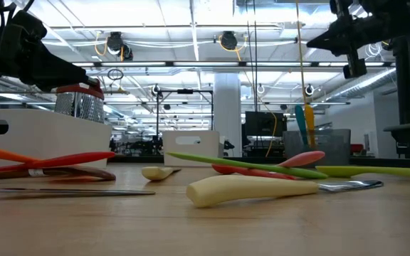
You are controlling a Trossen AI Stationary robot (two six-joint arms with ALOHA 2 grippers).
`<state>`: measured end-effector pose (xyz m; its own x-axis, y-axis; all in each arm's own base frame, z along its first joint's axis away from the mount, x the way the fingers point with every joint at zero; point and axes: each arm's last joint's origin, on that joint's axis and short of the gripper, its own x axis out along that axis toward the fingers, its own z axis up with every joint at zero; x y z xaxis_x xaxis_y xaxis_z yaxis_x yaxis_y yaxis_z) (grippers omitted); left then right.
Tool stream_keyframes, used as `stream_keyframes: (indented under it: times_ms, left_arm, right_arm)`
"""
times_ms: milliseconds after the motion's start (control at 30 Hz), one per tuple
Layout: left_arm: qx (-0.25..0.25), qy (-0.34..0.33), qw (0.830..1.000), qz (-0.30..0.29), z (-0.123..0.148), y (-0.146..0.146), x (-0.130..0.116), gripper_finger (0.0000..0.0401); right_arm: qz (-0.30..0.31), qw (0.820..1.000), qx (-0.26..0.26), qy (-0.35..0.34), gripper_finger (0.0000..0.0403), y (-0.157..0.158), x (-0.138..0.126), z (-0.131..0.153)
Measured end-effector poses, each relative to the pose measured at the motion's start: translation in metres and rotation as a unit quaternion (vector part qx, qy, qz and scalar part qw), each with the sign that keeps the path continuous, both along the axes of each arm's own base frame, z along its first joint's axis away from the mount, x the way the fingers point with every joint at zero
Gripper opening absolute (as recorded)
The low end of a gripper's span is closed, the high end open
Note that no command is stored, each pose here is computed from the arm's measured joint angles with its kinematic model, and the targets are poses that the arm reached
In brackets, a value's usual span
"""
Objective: Pick & Place Kitchen Items
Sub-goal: Put the orange spatula into the black bin
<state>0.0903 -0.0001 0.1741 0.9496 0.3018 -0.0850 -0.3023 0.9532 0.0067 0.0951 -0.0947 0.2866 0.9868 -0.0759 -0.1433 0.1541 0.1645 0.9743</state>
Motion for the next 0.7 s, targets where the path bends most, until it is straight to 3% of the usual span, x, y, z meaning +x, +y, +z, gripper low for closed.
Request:
stream_keyframes:
  times_ms: [467, 700]
  left_arm:
    - [0.0, 0.0, 1.0, 0.0, 0.0, 0.0, 0.0, 0.017]
    - [0.0, 0.0, 1.0, 0.0, 0.0, 0.0, 0.0, 0.017]
  right_arm:
    - [0.017, 0.998, -0.064, 0.001, 0.0003, 0.0028, 0.0004, 0.0012]
    - [0.03, 0.984, -0.175, -0.003, 0.0004, 0.005, -0.0012, 0.0046]
